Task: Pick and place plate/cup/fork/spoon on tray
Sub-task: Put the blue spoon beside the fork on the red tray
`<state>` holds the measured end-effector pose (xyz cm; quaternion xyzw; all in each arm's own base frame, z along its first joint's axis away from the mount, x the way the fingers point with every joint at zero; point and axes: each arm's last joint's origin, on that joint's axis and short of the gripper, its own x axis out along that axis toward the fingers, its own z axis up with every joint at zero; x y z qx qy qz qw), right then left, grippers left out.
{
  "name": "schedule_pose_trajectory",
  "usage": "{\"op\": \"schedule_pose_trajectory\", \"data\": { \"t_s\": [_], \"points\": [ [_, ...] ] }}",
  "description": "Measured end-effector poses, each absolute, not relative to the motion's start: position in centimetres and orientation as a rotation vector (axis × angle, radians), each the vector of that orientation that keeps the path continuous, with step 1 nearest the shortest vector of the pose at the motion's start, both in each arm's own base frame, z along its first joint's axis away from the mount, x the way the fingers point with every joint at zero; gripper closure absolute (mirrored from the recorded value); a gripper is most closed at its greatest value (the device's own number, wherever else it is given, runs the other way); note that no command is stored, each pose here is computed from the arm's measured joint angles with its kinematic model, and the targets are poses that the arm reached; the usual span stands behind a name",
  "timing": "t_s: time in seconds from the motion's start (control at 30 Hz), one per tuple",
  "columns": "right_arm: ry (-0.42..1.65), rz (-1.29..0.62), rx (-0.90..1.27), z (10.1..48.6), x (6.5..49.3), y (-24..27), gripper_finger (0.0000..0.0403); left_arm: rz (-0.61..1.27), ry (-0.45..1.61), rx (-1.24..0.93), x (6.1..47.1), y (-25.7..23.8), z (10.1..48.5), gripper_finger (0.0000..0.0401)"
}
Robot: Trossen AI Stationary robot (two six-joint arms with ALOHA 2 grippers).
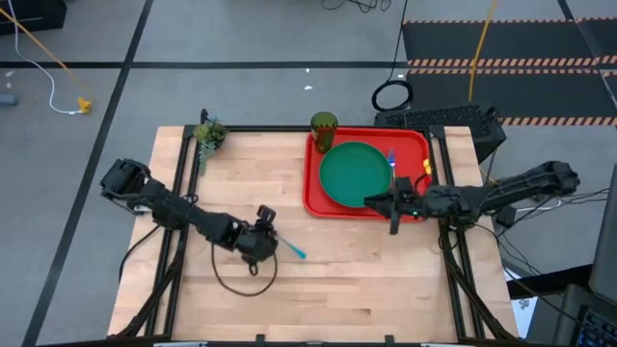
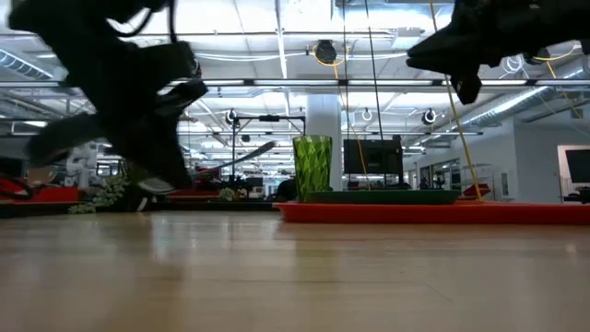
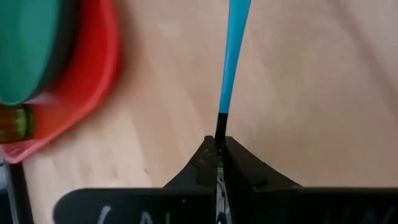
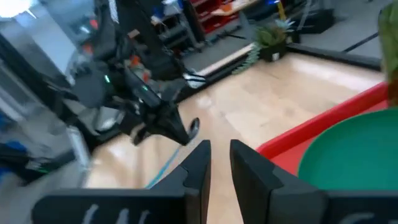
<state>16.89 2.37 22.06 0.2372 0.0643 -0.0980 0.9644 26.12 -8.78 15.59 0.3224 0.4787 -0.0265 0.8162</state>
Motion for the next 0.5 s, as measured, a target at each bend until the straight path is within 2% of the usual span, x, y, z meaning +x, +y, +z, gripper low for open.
{"op": "schedule_pose_trajectory", "data": {
  "t_s": [0.23,0.5],
  "points": [
    [0.295,-0.313,0.252,23.4,21.8,4.7,0.0348,0.037,0.891,0.637,28.4,-5.9,16.6,0.0378],
    [0.451,-0.321,0.15,22.1,28.2,6.7,0.0342,0.066,0.83,0.581,29.5,-3.8,17.1,0.0393]
  ]
}}
